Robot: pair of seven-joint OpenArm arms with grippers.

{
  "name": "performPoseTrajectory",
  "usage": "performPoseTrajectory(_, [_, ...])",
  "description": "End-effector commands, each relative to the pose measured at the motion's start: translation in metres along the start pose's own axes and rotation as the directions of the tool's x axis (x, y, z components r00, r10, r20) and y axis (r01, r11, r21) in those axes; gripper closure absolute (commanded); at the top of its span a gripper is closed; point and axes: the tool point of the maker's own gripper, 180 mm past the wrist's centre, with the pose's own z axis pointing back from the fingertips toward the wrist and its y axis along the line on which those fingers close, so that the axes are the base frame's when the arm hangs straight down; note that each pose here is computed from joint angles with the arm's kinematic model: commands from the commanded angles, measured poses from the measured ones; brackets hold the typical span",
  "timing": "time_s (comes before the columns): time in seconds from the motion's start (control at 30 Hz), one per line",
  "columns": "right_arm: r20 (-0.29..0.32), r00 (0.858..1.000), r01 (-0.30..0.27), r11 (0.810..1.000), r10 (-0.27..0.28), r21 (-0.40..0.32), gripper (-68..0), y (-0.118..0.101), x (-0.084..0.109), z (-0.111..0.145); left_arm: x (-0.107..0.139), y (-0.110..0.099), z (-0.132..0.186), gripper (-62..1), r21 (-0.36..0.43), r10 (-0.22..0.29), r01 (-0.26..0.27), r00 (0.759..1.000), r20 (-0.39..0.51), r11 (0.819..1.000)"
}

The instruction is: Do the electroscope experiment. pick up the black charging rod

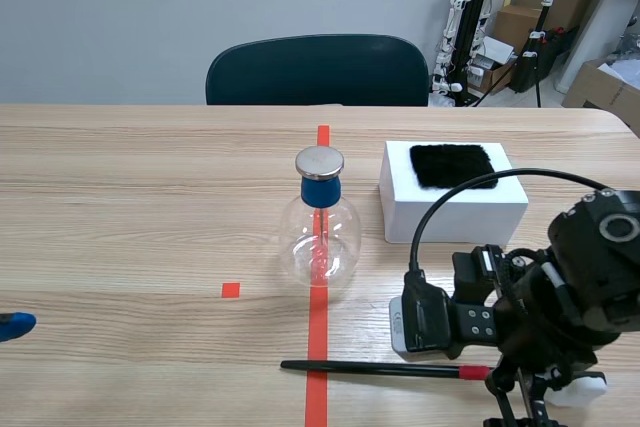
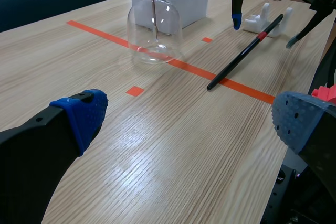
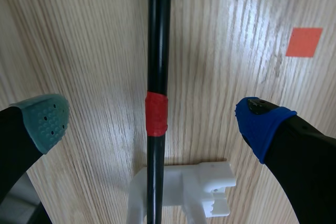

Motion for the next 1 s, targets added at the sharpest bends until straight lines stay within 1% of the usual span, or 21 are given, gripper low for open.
performPoseTrajectory(0.0, [-0.013,1.000,-0.011,1.000,0.011,-0.007,-67.9,-0.006,-0.004,0.002,0.011,-0.001,-0.004,-62.3,-0.004,0.005,-0.005,0.998,0.065,1.000])
performPoseTrajectory(0.23, [-0.040,0.999,-0.015,1.000,0.016,0.003,-67.9,-0.005,-0.010,-0.003,0.002,0.000,-0.001,-62.3,0.012,0.029,-0.030,0.998,0.047,0.999])
performPoseTrajectory(0.33, [-0.035,0.999,-0.015,1.000,0.015,0.000,-67.9,-0.007,-0.010,-0.002,-0.002,0.000,0.000,-62.3,0.026,0.037,-0.038,0.998,0.042,0.999])
performPoseTrajectory(0.43, [-0.018,1.000,-0.015,1.000,0.015,-0.006,-67.9,-0.009,-0.009,0.000,-0.001,0.002,0.000,-62.3,0.036,0.034,-0.036,0.998,0.051,0.999])
performPoseTrajectory(0.53, [-0.008,1.000,-0.010,1.000,0.010,-0.012,-67.9,-0.013,-0.008,0.002,0.001,0.004,0.000,-62.3,0.051,0.012,-0.015,0.998,0.062,0.999])
performPoseTrajectory(0.73, [-0.022,1.000,-0.006,1.000,0.006,-0.010,-67.9,-0.013,-0.010,0.002,0.007,0.010,0.000,-62.3,0.088,0.007,-0.015,0.995,0.097,0.996])
performPoseTrajectory(0.8, [-0.021,1.000,-0.006,1.000,0.006,-0.012,-67.9,-0.014,-0.010,0.003,0.007,0.008,0.000,-62.3,0.094,0.013,-0.023,0.994,0.106,0.995])
performPoseTrajectory(0.87, [-0.021,1.000,-0.007,1.000,0.006,-0.013,-67.9,-0.015,-0.010,0.003,0.005,0.004,-0.002,-62.3,0.086,0.009,-0.018,0.994,0.106,0.996])
performPoseTrajectory(0.9, [-0.021,1.000,-0.007,1.000,0.006,-0.013,-67.9,-0.015,-0.010,0.003,0.004,0.002,-0.003,-62.3,0.083,-0.001,-0.008,0.994,0.106,0.996])
performPoseTrajectory(0.97, [-0.030,1.000,-0.007,1.000,0.006,-0.012,-67.9,-0.015,-0.012,0.003,0.005,0.002,-0.003,-62.3,0.083,-0.007,-0.002,0.994,0.107,0.997])
